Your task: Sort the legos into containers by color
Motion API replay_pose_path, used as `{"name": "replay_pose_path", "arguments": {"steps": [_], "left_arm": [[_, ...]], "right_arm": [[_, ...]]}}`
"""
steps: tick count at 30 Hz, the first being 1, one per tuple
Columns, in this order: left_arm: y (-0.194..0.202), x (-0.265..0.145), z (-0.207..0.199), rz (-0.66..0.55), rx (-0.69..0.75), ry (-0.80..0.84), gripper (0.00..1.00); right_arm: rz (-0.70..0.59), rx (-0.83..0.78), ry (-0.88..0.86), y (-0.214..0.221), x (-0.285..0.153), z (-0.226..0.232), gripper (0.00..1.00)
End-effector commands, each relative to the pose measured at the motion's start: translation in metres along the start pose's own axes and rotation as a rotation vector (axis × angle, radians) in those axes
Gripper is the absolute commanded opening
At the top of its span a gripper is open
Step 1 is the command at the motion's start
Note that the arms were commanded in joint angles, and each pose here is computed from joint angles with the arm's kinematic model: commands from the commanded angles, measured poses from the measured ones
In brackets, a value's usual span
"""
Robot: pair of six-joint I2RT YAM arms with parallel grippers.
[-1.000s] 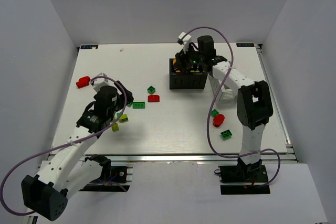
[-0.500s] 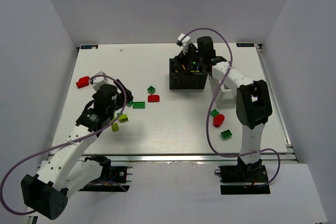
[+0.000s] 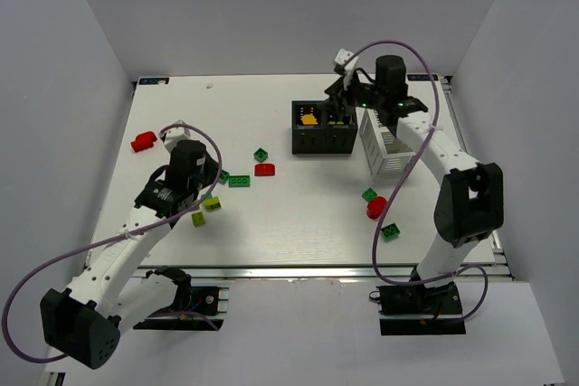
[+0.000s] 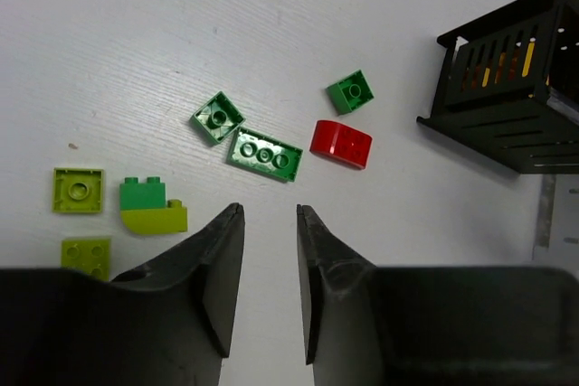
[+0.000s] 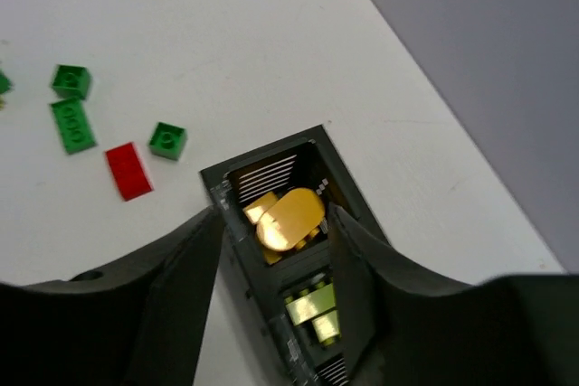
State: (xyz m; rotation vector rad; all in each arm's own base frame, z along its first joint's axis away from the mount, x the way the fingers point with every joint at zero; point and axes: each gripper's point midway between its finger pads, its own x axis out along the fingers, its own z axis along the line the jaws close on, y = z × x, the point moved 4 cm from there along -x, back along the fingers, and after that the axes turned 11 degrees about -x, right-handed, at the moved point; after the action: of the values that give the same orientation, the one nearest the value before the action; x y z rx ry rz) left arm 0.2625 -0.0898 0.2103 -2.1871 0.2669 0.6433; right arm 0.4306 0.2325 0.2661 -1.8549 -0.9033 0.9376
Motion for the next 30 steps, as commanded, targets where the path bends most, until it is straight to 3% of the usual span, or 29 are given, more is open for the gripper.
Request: {"name": "replay_pose_path", "arguments": {"steps": [1,2,3,5,6,8,9,10,12,17,20,24,30], "left_arm": [[0.006,-0.004,0.007,0.040,-0.001,-0.014,0.38],[0.011,-0.003,0.010,0.057,-0.009,-0.022,0.29],[0.018,-0.001,0.017,0.085,-0.004,-0.046,0.29],[0.028,0.002,0.025,0.126,-0.005,-0.076,0.29],[0.035,0.003,0.028,0.160,-0.009,-0.085,0.31],[0.049,0.009,0.038,0.211,-0.005,-0.138,0.52],[0.053,0.010,0.041,0.230,-0.012,-0.155,0.58],[0.055,0.011,0.042,0.237,-0.015,-0.168,0.69],[0.060,0.015,0.046,0.250,-0.020,-0.198,0.75],[0.060,0.022,0.048,0.249,0.000,-0.229,0.80],[0.061,0.028,0.050,0.254,0.021,-0.258,0.80],[0.066,0.033,0.054,0.270,0.037,-0.280,0.81],[0.069,0.037,0.057,0.270,0.033,-0.287,0.81]], "right_arm": [[-0.090,0.014,-0.155,-0.015,-0.030,0.021,0.53],[-0.096,-0.017,-0.165,-0.018,-0.038,0.027,0.48],[-0.099,-0.028,-0.184,-0.017,-0.043,0.034,0.39],[-0.091,-0.039,-0.199,-0.016,-0.055,0.050,0.36],[-0.093,-0.055,-0.201,-0.016,-0.058,0.054,0.39],[-0.090,-0.065,-0.187,-0.019,-0.068,0.060,0.50],[-0.071,-0.047,-0.181,-0.013,-0.070,0.064,0.65],[-0.064,-0.043,-0.175,-0.012,-0.072,0.066,0.71],[-0.050,-0.033,-0.156,-0.010,-0.077,0.069,0.79],[-0.009,-0.002,-0.071,-0.007,-0.083,0.066,0.80],[0.024,0.028,-0.023,-0.003,-0.086,0.061,0.76],[0.077,0.088,-0.040,0.009,-0.094,0.069,0.54],[0.109,0.136,-0.055,0.029,-0.108,0.098,0.50]]}}
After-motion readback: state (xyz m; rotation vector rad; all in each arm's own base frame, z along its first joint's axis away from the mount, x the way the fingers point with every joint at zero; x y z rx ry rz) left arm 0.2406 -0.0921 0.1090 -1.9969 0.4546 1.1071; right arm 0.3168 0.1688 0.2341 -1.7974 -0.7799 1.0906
